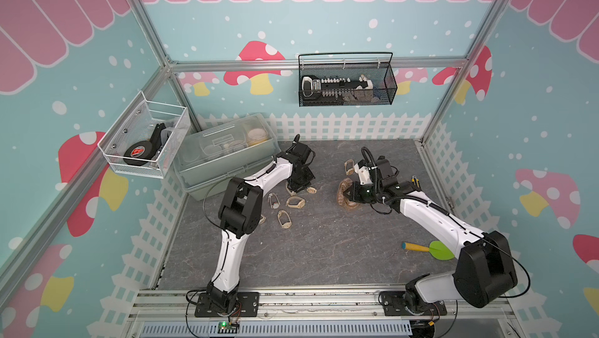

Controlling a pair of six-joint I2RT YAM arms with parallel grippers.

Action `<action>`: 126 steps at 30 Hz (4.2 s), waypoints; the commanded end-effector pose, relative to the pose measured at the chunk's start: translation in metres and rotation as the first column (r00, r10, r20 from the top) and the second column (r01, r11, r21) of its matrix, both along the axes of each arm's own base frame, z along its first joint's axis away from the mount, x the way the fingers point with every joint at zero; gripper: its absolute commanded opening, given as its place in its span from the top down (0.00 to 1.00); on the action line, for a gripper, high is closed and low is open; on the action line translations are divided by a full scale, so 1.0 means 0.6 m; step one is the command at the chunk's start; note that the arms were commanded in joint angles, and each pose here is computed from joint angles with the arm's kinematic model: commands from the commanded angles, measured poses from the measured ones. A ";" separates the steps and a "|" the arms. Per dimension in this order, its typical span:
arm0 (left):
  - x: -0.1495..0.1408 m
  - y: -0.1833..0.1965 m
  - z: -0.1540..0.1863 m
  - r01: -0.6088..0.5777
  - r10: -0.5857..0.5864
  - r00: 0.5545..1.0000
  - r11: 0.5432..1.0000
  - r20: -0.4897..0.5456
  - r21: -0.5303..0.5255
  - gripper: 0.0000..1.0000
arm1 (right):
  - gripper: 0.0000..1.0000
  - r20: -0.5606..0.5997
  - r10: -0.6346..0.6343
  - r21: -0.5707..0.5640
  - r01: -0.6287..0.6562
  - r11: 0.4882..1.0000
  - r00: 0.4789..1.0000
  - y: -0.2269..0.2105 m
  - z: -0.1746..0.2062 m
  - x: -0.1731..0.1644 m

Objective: Wipe the watch dial
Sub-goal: Pick up the watch at the center of the board, then wipe the dirt from the watch dial.

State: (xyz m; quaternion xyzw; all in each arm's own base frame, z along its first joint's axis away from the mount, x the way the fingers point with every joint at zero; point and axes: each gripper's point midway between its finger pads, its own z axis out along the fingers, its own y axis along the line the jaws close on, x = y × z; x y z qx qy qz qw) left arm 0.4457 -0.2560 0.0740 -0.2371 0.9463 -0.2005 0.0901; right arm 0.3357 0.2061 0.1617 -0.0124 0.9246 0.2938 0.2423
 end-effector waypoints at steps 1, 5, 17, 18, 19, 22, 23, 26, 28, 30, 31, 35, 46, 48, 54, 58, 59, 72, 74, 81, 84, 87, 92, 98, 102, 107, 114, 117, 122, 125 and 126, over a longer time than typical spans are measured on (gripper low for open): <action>0.034 0.002 0.079 -0.099 0.113 0.986 0.988 0.120 -0.116 1.00 | 1.00 0.029 0.000 0.068 -0.002 0.998 1.000 0.022 0.034 0.026; 0.051 0.009 0.125 -0.181 0.230 0.956 0.950 0.181 -0.254 1.00 | 1.00 0.027 0.006 0.093 -0.008 0.996 1.000 0.036 0.044 0.043; 0.071 0.002 0.211 -0.244 0.448 0.863 0.774 0.234 -0.584 1.00 | 1.00 0.012 0.038 0.180 -0.039 0.983 0.999 0.103 0.051 0.090; 0.072 0.003 0.214 -0.246 0.463 0.855 0.758 0.233 -0.603 1.00 | 1.00 0.009 0.046 0.183 -0.047 0.982 0.999 0.111 0.050 0.091; 0.073 0.003 0.218 -0.246 0.479 0.847 0.739 0.232 -0.627 1.00 | 1.00 0.007 0.055 0.184 -0.056 0.981 0.998 0.118 0.049 0.092; 0.074 0.003 0.225 -0.240 0.507 0.831 0.699 0.230 -0.673 1.00 | 1.00 0.000 0.080 0.183 -0.079 0.980 0.997 0.139 0.042 0.094; 0.075 0.002 0.229 -0.234 0.509 0.829 0.691 0.230 -0.684 1.00 | 1.00 -0.002 0.087 0.183 -0.085 0.979 0.996 0.145 0.038 0.095; 0.074 -0.002 0.236 -0.218 0.501 0.833 0.688 0.236 -0.692 1.00 | 1.00 -0.016 0.095 0.192 -0.090 0.977 0.995 0.158 0.025 0.099; 0.073 -0.002 0.244 -0.207 0.496 0.833 0.693 0.247 -0.691 1.00 | 1.00 -0.022 0.099 0.195 -0.092 0.976 0.995 0.164 0.017 0.104; 0.071 -0.003 0.247 -0.200 0.486 0.837 0.699 0.251 -0.686 1.00 | 1.00 -0.028 0.101 0.193 -0.093 0.977 0.995 0.168 0.010 0.110; 0.070 -0.004 0.246 -0.197 0.480 0.841 0.702 0.250 -0.684 1.00 | 1.00 -0.029 0.103 0.194 -0.096 0.976 0.994 0.171 0.008 0.113; 0.060 -0.004 0.243 -0.194 0.464 0.849 0.718 0.253 -0.668 1.00 | 1.00 -0.016 0.108 0.196 -0.103 0.975 0.994 0.181 0.010 0.130; 0.023 -0.038 0.222 -0.151 0.381 0.892 0.760 0.244 -0.633 1.00 | 1.00 -0.004 0.124 0.192 -0.121 0.974 0.992 0.201 0.009 0.165; 0.016 -0.042 0.218 -0.143 0.366 0.898 0.769 0.245 -0.623 1.00 | 1.00 0.004 0.128 0.189 -0.127 0.974 0.992 0.203 0.013 0.168; 0.000 -0.049 0.210 -0.123 0.329 0.911 0.793 0.250 -0.596 1.00 | 1.00 0.028 0.128 0.176 -0.131 0.976 0.991 0.196 0.031 0.184; -0.012 -0.045 0.202 -0.114 0.306 0.917 0.816 0.255 -0.567 1.00 | 1.00 0.050 0.110 0.184 -0.117 0.976 0.993 0.181 0.052 0.197; -0.014 -0.043 0.200 -0.114 0.303 0.918 0.821 0.258 -0.559 1.00 | 1.00 0.054 0.108 0.182 -0.116 0.976 0.993 0.178 0.056 0.198; -0.045 -0.028 0.172 -0.109 0.268 0.928 0.859 0.257 -0.500 1.00 | 1.00 0.123 0.078 0.228 -0.105 0.968 0.989 0.164 0.141 0.203; -0.047 -0.025 0.173 -0.113 0.278 0.925 0.853 0.260 -0.510 1.00 | 1.00 0.145 0.070 0.225 -0.102 0.969 0.987 0.155 0.160 0.199; -0.038 -0.014 0.200 -0.119 0.307 0.910 0.837 0.278 -0.535 1.00 | 1.00 0.113 0.028 0.213 -0.051 0.976 0.993 0.112 0.134 0.195; -0.031 -0.006 0.211 -0.131 0.330 0.901 0.826 0.282 -0.548 1.00 | 1.00 0.086 0.032 0.216 -0.050 0.975 0.996 0.108 0.113 0.182; -0.024 0.003 0.216 -0.142 0.350 0.893 0.816 0.284 -0.560 1.00 | 1.00 0.061 0.035 0.225 -0.048 0.973 0.998 0.106 0.095 0.165; -0.009 0.014 0.217 -0.164 0.381 0.881 0.803 0.281 -0.573 1.00 | 1.00 0.030 0.053 0.226 -0.058 0.972 0.998 0.107 0.071 0.130; 0.007 0.011 0.210 -0.169 0.387 0.880 0.797 0.276 -0.581 1.00 | 1.00 0.019 0.097 0.232 -0.099 0.968 0.995 0.137 0.057 0.095; 0.014 0.008 0.206 -0.173 0.394 0.878 0.791 0.272 -0.587 1.00 | 1.00 0.011 0.114 0.249 -0.113 0.962 0.993 0.165 0.052 0.093; 0.018 0.001 0.208 -0.163 0.387 0.881 0.788 0.272 -0.594 1.00 | 1.00 0.018 0.138 0.256 -0.138 0.957 0.990 0.194 0.054 0.106; 0.006 -0.004 0.208 -0.154 0.380 0.885 0.786 0.271 -0.599 1.00 | 1.00 0.020 0.139 0.235 -0.140 0.962 0.990 0.211 0.033 0.146; 0.000 -0.005 0.204 -0.152 0.374 0.889 0.785 0.263 -0.600 1.00 | 1.00 0.018 0.141 0.231 -0.142 0.963 0.990 0.219 0.030 0.162; -0.008 -0.003 0.199 -0.149 0.364 0.895 0.790 0.259 -0.595 1.00 | 1.00 0.039 0.147 0.224 -0.152 0.963 0.988 0.226 0.048 0.175; -0.011 -0.006 0.194 -0.140 0.349 0.900 0.796 0.259 -0.588 1.00 | 1.00 0.053 0.148 0.219 -0.156 0.963 0.988 0.226 0.060 0.179; -0.013 -0.007 0.193 -0.137 0.342 0.903 0.802 0.259 -0.582 1.00 | 1.00 0.055 0.147 0.218 -0.156 0.963 0.988 0.225 0.063 0.181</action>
